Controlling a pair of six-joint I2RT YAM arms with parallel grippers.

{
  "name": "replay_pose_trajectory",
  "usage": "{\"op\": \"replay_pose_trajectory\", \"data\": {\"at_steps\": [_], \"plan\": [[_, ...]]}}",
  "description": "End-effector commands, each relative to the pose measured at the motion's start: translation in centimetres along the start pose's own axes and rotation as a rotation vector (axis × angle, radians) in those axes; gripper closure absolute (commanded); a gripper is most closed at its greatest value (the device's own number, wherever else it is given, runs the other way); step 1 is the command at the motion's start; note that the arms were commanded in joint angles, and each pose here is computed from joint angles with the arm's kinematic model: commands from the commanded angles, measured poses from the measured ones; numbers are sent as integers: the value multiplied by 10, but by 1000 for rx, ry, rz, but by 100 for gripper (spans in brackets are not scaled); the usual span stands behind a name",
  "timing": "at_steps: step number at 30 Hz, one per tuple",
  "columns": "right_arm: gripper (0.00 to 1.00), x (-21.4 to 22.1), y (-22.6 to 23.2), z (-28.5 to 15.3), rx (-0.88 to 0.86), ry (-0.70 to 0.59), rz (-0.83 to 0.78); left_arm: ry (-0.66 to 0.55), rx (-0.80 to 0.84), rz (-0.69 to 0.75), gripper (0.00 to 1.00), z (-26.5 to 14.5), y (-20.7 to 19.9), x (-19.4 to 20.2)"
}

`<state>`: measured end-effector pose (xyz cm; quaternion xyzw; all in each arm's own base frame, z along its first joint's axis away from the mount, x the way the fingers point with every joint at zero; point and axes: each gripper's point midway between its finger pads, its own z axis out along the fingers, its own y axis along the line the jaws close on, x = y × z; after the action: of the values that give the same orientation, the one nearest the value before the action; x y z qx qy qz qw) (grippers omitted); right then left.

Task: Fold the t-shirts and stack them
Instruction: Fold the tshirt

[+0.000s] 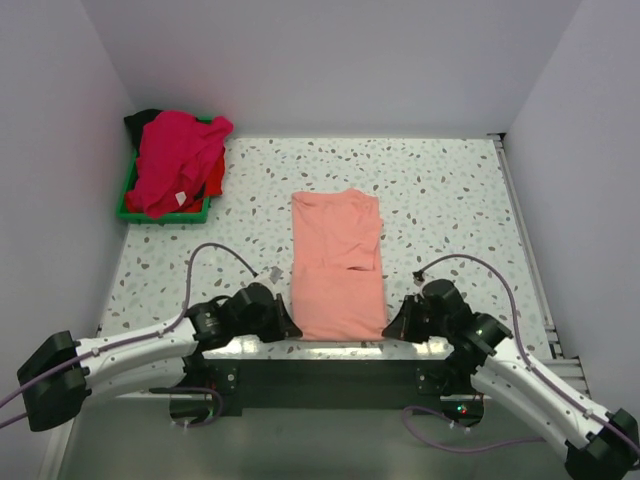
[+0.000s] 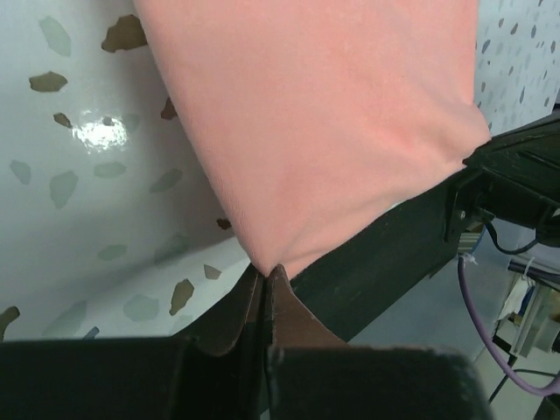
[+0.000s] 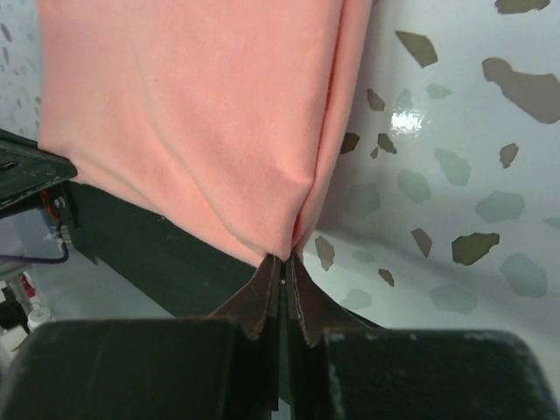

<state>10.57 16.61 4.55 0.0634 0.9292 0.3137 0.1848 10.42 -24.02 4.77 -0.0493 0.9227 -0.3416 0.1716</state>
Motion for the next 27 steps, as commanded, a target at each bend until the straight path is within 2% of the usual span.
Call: {"op": "replay_pose_trajectory", "data": {"at_steps": [1, 6, 9, 14, 20, 27], "plan": [[100, 22, 2, -16, -28, 93, 6, 42, 48, 38, 100, -15, -15, 8], [100, 12, 15, -37, -52, 48, -32, 34, 87, 84, 100, -30, -42, 0], [100, -10, 26, -48, -22, -18, -81, -45, 66, 112, 100, -38, -59, -24], [100, -56, 49, -50, 31, -116, -133, -197, 63, 154, 100, -53, -93, -78], [100, -118, 91, -43, 66, -207, -185, -301, 91, 149, 100, -56, -116, -143], [100, -187, 111, -26, 49, -242, -157, -347, 87, 127, 100, -40, -126, -202]]}}
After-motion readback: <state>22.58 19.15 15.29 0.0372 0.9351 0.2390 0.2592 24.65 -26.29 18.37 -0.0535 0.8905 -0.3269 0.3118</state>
